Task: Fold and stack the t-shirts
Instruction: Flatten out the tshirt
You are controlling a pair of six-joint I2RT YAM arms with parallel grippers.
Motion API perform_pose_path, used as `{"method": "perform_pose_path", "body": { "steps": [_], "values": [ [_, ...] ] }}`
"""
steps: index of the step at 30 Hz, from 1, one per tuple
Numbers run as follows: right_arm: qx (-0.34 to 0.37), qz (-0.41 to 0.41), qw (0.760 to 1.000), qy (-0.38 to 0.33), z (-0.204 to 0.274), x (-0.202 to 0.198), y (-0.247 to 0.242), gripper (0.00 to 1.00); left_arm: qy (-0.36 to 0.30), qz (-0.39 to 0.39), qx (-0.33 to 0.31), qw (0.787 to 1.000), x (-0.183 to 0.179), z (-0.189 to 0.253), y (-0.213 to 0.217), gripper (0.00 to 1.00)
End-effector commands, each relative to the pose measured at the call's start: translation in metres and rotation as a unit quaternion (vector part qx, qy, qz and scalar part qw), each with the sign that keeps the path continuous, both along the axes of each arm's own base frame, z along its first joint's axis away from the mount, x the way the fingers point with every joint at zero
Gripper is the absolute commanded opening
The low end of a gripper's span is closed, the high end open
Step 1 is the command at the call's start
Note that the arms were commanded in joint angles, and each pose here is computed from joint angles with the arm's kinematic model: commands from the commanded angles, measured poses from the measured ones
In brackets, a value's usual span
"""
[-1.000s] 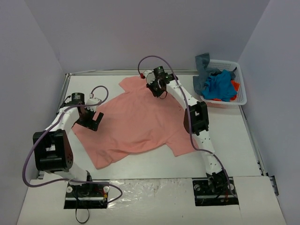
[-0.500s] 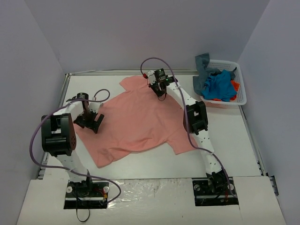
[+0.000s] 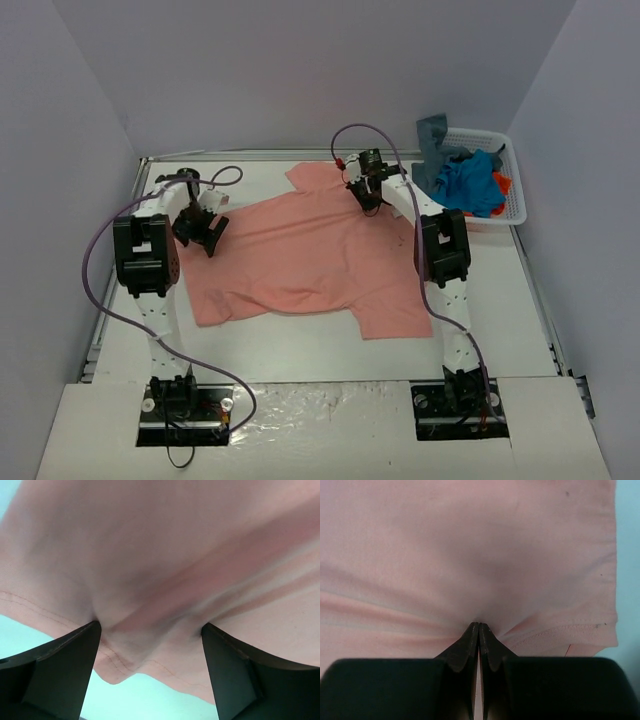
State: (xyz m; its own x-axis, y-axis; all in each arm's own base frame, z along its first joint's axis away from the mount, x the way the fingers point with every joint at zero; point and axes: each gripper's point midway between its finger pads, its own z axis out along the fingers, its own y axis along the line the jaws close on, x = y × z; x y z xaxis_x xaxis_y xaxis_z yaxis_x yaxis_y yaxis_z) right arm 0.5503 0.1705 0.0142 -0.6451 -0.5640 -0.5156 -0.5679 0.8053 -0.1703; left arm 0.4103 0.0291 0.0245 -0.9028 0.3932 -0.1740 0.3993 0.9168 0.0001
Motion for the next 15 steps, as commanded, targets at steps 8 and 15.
{"method": "perform_pose_path", "body": {
  "steps": [8, 15],
  "values": [
    [-0.053, -0.036, 0.993, 0.099, -0.001, -0.081, -0.045, 0.00, -0.006, -0.093, 0.059, 0.994, 0.071, -0.005, -0.025, 0.84],
    [-0.069, -0.051, 0.991, 0.099, -0.005, -0.079, -0.052, 0.00, -0.021, -0.137, 0.072, 0.988, 0.105, -0.013, -0.055, 0.86]
  ]
}}
